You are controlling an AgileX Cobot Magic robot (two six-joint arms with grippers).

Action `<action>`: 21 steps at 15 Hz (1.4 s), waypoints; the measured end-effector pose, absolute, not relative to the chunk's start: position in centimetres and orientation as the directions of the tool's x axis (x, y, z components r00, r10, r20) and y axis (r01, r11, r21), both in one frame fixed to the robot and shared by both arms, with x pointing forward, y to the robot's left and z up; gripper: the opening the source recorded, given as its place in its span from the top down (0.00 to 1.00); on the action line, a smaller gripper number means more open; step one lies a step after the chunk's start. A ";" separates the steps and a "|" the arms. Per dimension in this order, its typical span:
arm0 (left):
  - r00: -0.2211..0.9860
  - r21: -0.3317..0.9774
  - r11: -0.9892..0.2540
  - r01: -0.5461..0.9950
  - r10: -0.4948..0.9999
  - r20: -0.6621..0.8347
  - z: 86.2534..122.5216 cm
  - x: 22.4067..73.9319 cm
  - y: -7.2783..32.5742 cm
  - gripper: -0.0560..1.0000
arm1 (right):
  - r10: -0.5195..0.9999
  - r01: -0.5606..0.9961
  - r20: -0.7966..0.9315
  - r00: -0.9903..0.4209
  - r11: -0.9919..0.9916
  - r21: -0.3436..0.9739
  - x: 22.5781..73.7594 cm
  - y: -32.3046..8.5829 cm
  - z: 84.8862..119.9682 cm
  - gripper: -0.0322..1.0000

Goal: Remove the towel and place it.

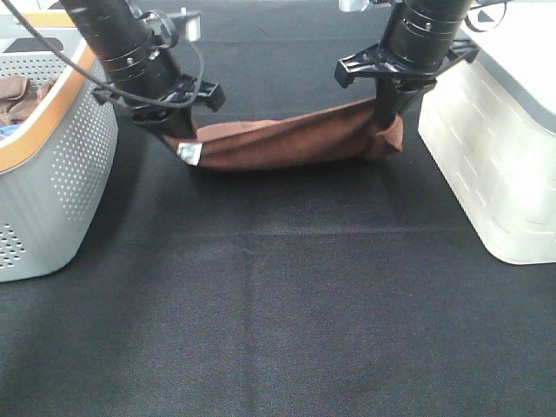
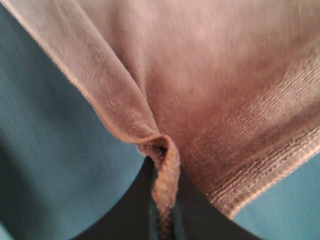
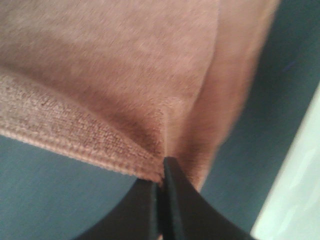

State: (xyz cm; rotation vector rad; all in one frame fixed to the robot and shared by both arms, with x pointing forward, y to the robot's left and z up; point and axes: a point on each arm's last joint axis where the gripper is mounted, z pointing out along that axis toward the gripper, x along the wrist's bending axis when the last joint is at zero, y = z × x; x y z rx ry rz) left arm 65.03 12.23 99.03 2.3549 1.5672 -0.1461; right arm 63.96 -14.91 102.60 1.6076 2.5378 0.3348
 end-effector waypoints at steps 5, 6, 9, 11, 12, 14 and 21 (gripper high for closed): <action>0.403 0.095 -0.391 0.915 0.883 -0.239 97.8 63.6 11.8 0.95 | 0.899 0.904 0.119 -0.421 0.407 0.130 62.5 -14.8 100.8 0.97; 0.417 0.058 -0.416 0.908 0.879 -0.231 96.8 62.7 11.2 0.95 | 0.900 0.909 0.133 -0.414 0.404 0.099 62.0 -14.8 100.1 0.97; 0.421 -0.062 -0.438 0.897 0.888 -0.184 94.2 60.2 10.2 0.95 | 0.906 0.920 0.185 -0.380 0.391 -0.028 60.0 -15.2 97.0 0.97; 0.395 -0.098 -0.416 0.904 0.901 -0.180 93.4 59.6 10.4 0.95 | 0.910 0.922 0.208 -0.359 0.380 -0.072 59.1 -15.3 95.4 0.97; 0.390 -0.110 -0.412 0.904 0.903 -0.179 93.2 59.4 10.5 0.95 | 0.912 0.922 0.218 -0.349 0.375 -0.095 58.5 -15.4 94.7 0.95; 0.388 -0.121 -0.412 0.903 0.904 -0.179 92.9 59.3 10.6 0.83 | 0.916 0.923 0.232 -0.326 0.362 -0.130 57.7 -15.6 93.5 0.77; 0.380 -0.119 -0.406 0.906 0.904 -0.196 93.3 59.1 10.5 0.30 | 0.915 0.917 0.278 -0.294 0.352 -0.187 56.9 -15.4 93.4 0.19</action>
